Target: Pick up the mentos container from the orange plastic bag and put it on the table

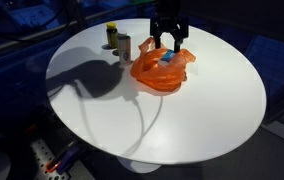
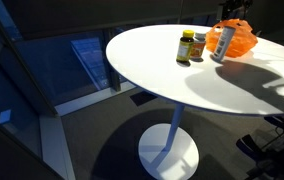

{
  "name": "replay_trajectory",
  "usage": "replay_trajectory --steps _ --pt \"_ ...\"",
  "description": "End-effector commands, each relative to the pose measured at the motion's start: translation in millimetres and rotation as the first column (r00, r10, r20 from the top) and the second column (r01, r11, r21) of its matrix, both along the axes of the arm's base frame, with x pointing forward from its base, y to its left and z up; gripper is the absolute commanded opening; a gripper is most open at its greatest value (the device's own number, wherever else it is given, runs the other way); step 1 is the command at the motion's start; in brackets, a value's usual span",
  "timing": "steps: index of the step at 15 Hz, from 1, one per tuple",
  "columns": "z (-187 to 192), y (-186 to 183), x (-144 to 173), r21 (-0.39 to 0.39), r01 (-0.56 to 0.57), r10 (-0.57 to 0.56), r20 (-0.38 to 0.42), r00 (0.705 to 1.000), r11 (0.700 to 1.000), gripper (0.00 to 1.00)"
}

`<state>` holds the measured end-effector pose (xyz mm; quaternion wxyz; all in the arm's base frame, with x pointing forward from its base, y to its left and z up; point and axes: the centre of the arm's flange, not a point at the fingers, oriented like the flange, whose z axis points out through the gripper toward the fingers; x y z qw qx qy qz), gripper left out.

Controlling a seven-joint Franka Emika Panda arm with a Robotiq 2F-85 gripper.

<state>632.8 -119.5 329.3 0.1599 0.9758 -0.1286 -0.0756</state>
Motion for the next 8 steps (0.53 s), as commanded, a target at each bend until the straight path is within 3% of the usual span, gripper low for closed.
replay_trajectory --steps 1,8 --pt "-5 -6 12 -0.008 0.0 0.0 -0.024 1.0 1.0 1.0" --pt "-34 5 13 0.005 -0.012 0.013 -0.077 0.997 1.0 1.0"
